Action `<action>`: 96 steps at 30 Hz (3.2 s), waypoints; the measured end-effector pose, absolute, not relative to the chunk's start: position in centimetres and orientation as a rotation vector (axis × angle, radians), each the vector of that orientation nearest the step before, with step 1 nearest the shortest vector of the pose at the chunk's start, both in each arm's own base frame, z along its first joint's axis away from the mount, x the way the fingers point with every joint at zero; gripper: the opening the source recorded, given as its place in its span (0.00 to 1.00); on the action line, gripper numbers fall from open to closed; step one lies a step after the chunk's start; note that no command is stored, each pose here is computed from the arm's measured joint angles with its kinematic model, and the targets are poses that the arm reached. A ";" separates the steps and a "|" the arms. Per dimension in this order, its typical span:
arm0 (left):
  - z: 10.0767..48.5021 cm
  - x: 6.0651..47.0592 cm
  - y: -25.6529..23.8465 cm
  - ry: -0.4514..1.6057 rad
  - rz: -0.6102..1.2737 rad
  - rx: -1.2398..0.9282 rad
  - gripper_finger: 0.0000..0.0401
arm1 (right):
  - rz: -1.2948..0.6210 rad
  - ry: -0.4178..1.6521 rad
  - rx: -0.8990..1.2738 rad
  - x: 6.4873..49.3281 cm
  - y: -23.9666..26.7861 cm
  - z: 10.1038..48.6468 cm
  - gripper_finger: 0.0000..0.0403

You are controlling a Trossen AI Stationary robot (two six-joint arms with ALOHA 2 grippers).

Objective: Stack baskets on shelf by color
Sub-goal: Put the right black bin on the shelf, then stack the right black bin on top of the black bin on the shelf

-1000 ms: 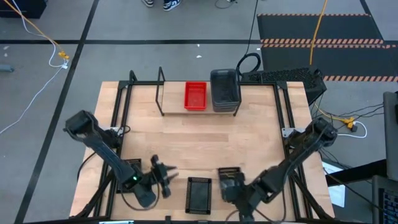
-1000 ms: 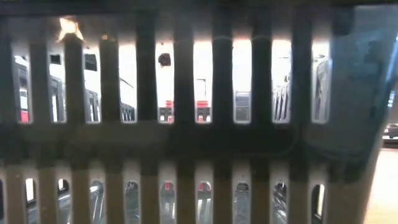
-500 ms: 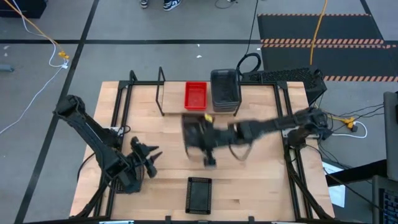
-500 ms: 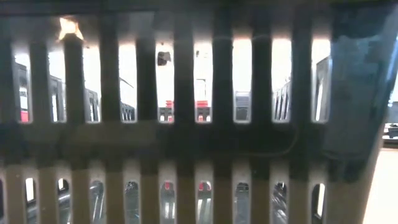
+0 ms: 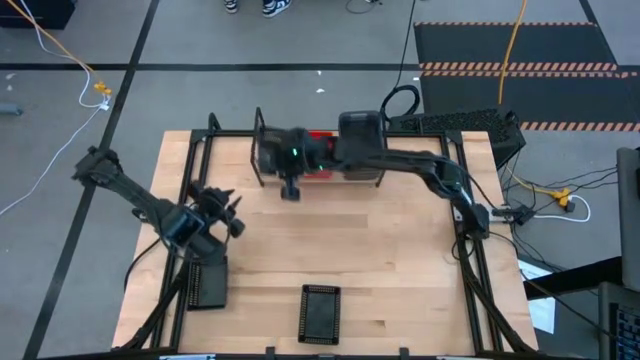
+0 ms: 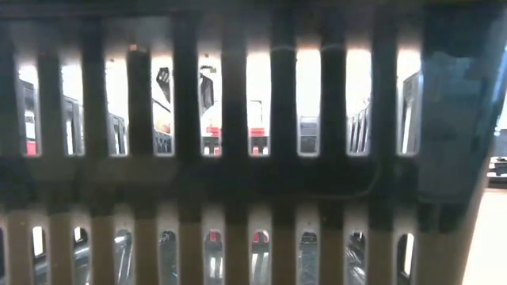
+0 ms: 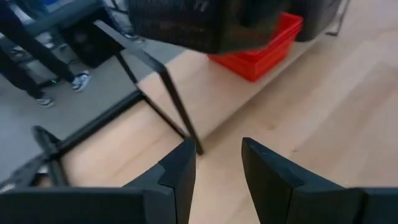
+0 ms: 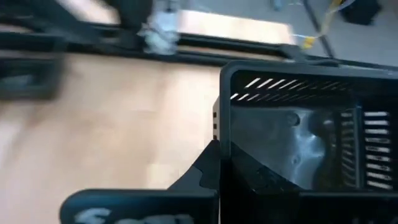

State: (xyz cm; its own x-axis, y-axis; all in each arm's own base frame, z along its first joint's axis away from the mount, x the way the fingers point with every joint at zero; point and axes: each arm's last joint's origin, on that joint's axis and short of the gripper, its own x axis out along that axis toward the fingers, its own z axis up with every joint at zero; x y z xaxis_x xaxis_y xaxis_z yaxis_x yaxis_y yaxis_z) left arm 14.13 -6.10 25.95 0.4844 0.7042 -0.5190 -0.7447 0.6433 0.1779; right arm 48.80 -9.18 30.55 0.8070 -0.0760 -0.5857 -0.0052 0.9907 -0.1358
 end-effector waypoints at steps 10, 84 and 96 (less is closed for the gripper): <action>27.3 12.8 -3.0 0.650 0.954 0.039 0.33 | -0.126 0.680 -0.114 50.0 -15.1 26.9 0.00; 29.8 17.2 -3.3 0.528 0.625 0.044 0.33 | 0.168 0.613 0.004 36.2 11.9 23.8 0.35; 27.1 22.5 -6.5 0.544 0.469 0.059 0.33 | 0.310 0.555 0.060 32.2 25.7 22.9 0.35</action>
State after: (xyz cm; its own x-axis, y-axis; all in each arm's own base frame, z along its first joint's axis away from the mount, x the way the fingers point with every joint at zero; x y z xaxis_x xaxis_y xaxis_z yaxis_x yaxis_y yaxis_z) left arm 22.45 -6.48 27.14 0.7530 0.4446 -0.4850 -0.4140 0.8931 0.1761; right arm 32.17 25.68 22.89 0.8048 0.3051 -0.5090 -0.2731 0.9519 0.1389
